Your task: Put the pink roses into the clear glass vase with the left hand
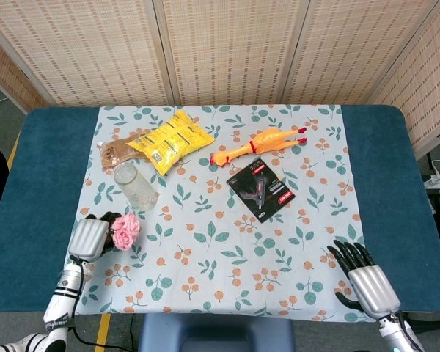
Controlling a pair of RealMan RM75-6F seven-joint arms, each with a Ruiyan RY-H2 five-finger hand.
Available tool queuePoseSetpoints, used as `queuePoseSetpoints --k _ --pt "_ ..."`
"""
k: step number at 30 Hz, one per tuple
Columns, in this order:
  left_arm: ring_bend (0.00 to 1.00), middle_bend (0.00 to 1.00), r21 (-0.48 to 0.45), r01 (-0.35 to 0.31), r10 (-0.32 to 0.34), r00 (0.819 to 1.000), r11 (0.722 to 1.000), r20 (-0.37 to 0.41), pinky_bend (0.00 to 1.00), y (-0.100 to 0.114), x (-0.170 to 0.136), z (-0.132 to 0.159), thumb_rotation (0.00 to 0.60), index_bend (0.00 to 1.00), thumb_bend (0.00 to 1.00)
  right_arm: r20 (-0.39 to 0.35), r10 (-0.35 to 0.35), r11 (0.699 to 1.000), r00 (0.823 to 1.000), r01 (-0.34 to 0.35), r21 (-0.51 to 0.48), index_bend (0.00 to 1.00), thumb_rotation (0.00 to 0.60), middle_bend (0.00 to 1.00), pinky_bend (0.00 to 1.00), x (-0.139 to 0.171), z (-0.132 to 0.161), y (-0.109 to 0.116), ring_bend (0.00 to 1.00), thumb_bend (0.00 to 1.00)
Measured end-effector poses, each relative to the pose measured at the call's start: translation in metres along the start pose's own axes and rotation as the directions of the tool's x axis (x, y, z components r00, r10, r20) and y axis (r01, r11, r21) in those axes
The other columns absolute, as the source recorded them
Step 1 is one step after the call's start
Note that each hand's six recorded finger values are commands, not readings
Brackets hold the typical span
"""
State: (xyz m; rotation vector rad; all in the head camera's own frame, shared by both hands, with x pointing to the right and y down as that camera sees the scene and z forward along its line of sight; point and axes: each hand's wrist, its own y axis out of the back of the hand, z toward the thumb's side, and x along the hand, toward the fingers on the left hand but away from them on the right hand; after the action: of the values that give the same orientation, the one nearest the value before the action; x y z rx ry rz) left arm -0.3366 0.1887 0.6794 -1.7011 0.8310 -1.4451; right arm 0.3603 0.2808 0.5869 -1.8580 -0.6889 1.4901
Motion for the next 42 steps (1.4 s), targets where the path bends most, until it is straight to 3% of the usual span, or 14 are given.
queuePoseSetpoints --k 4,7,10,13,14,16,17,20,23,27,32,34,42 --pt "0.83 0.77 -0.087 -0.168 0.169 0.986 0.982 0.005 0.45 0.024 0.005 -0.005 0.600 0.60 0.88 0.003 0.001 1.000 1.000 -0.001 -0.002 0.00 0.600 0.00 0.00 0.000 -0.001 0.000 0.00 0.15" --pt "0.83 0.78 -0.193 -0.305 0.307 0.952 0.933 -0.019 0.45 0.047 0.007 -0.013 0.600 0.60 0.88 0.005 0.004 1.000 1.000 -0.004 -0.002 0.00 0.600 0.00 0.00 -0.001 -0.001 -0.001 0.00 0.15" --pt "0.83 0.78 -0.307 -0.440 0.443 0.894 0.844 -0.063 0.45 0.076 0.008 -0.022 0.600 0.60 0.87 0.006 0.009 1.000 1.000 -0.008 -0.001 0.00 0.600 0.00 0.00 -0.002 -0.001 -0.002 0.00 0.15" --pt "0.83 0.78 -0.421 -0.550 0.555 0.823 0.721 -0.126 0.45 0.106 0.008 -0.031 0.600 0.60 0.87 0.007 0.014 1.000 1.000 -0.014 0.000 0.00 0.600 0.00 0.00 -0.003 -0.001 -0.003 0.00 0.15" --pt "0.83 0.78 -0.464 -0.591 0.596 0.788 0.659 -0.157 0.45 0.119 0.009 -0.034 0.600 0.60 0.87 0.007 0.014 1.000 1.000 -0.014 0.000 0.00 0.600 0.00 0.00 -0.003 -0.001 -0.003 0.00 0.15" --pt "0.83 0.78 -0.499 -0.620 0.624 0.759 0.606 -0.186 0.45 0.132 0.011 -0.036 0.600 0.60 0.87 0.007 0.017 1.000 1.000 -0.017 0.002 0.00 0.600 0.00 0.00 -0.004 0.000 -0.004 0.00 0.15" --pt "0.83 0.78 -0.532 -0.636 0.640 0.739 0.559 -0.209 0.45 0.143 0.014 -0.035 0.600 0.60 0.87 0.006 0.019 1.000 1.000 -0.019 0.003 0.00 0.600 0.00 0.00 -0.004 0.000 -0.005 0.00 0.15" --pt "0.83 0.78 -0.590 -0.642 0.655 0.717 0.489 -0.237 0.45 0.164 0.028 -0.028 0.600 0.60 0.87 0.007 0.027 1.000 1.000 -0.027 0.006 0.00 0.600 0.00 0.00 -0.005 0.000 -0.007 0.00 0.15" --pt "0.83 0.78 -0.641 -0.623 0.659 0.714 0.448 -0.234 0.45 0.185 0.048 -0.013 0.600 0.60 0.87 0.011 0.024 1.000 1.000 -0.024 0.005 0.00 0.600 0.00 0.00 -0.005 -0.001 -0.006 0.00 0.15" --pt "0.83 0.78 -0.671 -0.606 0.676 0.707 0.427 -0.208 0.45 0.212 0.074 0.010 0.600 0.60 0.87 0.018 0.023 1.000 1.000 -0.023 0.002 0.00 0.600 0.00 0.00 -0.005 -0.002 -0.005 0.00 0.15" --pt "0.83 0.78 -0.672 -0.613 0.714 0.678 0.416 -0.177 0.45 0.248 0.101 0.037 0.600 0.60 0.87 0.032 0.017 1.000 0.999 -0.017 -0.002 0.00 0.600 0.00 0.00 -0.007 -0.007 -0.003 0.00 0.15" --pt "0.83 0.78 -0.672 -0.613 0.719 0.674 0.415 -0.170 0.45 0.255 0.107 0.045 0.600 0.60 0.87 0.037 0.014 1.000 0.999 -0.013 -0.004 0.00 0.600 0.00 0.00 -0.009 -0.008 -0.002 0.00 0.15" --pt "0.83 0.78 -0.658 -0.590 0.689 0.710 0.468 -0.147 0.45 0.232 0.114 0.057 0.600 0.60 0.86 0.040 0.014 1.000 0.999 -0.014 -0.012 0.00 0.600 0.00 0.00 -0.010 -0.010 0.000 0.00 0.15"
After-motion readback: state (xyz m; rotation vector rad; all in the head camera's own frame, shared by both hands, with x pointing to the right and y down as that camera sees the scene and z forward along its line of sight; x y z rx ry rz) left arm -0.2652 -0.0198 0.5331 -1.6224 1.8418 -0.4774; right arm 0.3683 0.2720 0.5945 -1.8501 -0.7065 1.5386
